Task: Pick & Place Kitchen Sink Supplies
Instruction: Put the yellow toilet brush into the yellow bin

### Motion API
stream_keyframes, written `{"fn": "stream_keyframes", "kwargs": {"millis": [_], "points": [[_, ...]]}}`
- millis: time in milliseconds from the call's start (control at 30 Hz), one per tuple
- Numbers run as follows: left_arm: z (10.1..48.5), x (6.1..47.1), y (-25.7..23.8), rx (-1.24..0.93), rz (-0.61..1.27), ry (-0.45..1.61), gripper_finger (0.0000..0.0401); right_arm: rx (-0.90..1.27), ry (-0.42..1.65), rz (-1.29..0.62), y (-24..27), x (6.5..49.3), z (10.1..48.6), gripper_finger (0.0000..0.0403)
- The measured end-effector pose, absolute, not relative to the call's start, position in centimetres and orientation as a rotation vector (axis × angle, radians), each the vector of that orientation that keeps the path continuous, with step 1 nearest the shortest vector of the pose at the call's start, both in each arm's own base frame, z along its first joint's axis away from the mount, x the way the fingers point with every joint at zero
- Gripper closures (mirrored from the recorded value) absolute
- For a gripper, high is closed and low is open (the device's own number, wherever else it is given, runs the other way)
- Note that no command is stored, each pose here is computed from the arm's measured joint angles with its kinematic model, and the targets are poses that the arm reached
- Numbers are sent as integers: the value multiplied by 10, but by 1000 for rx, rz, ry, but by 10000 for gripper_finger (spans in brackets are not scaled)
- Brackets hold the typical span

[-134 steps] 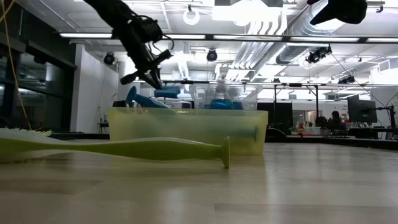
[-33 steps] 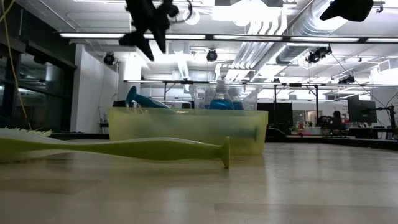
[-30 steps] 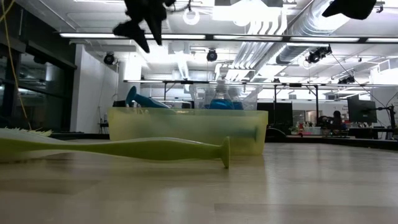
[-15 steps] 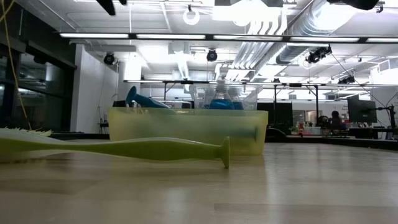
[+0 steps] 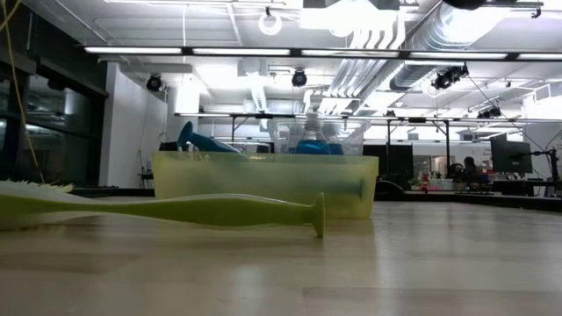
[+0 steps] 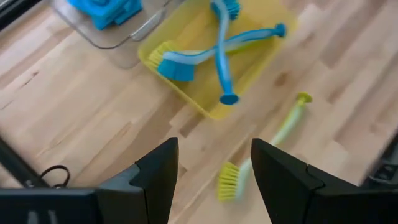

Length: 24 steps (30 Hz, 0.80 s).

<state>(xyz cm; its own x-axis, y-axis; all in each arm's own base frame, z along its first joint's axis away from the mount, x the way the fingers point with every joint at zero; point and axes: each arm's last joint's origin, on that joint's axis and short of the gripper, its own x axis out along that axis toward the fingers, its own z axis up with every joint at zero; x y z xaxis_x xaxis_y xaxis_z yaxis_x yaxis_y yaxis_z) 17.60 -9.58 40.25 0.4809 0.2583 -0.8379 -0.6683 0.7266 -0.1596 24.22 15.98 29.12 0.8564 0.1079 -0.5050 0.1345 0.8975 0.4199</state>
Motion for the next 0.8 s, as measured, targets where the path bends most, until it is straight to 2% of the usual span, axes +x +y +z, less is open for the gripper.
{"fn": "stream_keyframes", "kwargs": {"millis": [267,467,667,800], "points": [[409,149,-120,-470,490,810,204,570,396,57,173,292,270,166],[410,137,-133,-449,435,769,204,609,234,106,176,313,270,166],[411,126,-144,-447,393,726,204,468,201,91,184,336,294,166],[404,122,-149,-436,391,715,204,345,277,26,187,358,305,166]]}}
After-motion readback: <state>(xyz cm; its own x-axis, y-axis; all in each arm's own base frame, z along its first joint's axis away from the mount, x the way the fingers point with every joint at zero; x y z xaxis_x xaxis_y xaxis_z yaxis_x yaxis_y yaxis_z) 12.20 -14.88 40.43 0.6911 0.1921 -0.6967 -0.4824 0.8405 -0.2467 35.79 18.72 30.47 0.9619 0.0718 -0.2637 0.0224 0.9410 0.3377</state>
